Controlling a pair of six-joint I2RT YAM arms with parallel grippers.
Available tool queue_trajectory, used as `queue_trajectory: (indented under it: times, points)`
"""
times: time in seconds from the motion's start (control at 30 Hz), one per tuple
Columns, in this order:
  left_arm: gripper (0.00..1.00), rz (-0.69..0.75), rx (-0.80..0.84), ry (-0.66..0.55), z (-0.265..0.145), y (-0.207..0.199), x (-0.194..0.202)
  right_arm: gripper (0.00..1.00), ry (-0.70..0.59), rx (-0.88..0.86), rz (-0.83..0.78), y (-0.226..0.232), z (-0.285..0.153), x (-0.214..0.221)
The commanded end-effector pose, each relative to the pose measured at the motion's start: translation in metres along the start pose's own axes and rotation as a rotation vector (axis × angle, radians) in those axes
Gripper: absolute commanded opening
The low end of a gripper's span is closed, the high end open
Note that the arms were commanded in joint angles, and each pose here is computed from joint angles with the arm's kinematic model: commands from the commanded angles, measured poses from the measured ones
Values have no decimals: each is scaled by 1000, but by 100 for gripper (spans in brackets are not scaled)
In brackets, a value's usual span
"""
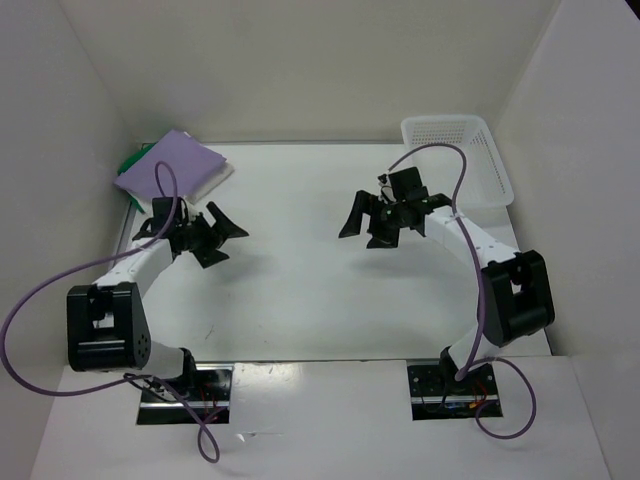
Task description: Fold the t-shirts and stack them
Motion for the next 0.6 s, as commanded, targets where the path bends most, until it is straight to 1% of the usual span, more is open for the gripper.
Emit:
queue_trajectory:
  times: [0.0, 0.1, 0.2, 0.27, 0.33, 0.43, 0.57]
  points:
    - [100, 66, 75, -38, -11, -15, -5, 100, -33, -15, -26, 8, -1, -3]
    - [100, 73, 87, -46, -13, -21, -7, 100, -44, -27, -24, 6, -4, 1]
    - [100, 89, 100, -69, -18, -27, -12, 100, -26, -23, -17, 1, -4, 7]
    - [100, 75, 108, -81, -22, -31, -13, 100, -31, -28, -20, -1, -9, 12]
    - [100, 77, 121, -103, -31, -35, -8, 100, -30, -27, -19, -4, -15, 20]
    - [100, 56, 65, -132, -41, -29, 5, 100, -62, -34, -32, -4, -26, 25]
    - [100, 1, 33, -121, -42, -22, 18, 100, -56, -12, -31, -10, -24, 27]
Point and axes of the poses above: each gripper's point midway between its finger pads, its own z axis out along the fingers, its own y axis along the line the jaws close on, x = y × z, the point moved 8 cm from there along -z, back along the fingers, and after that the axes turned 12 degrees about z, right-handed, at the moved point
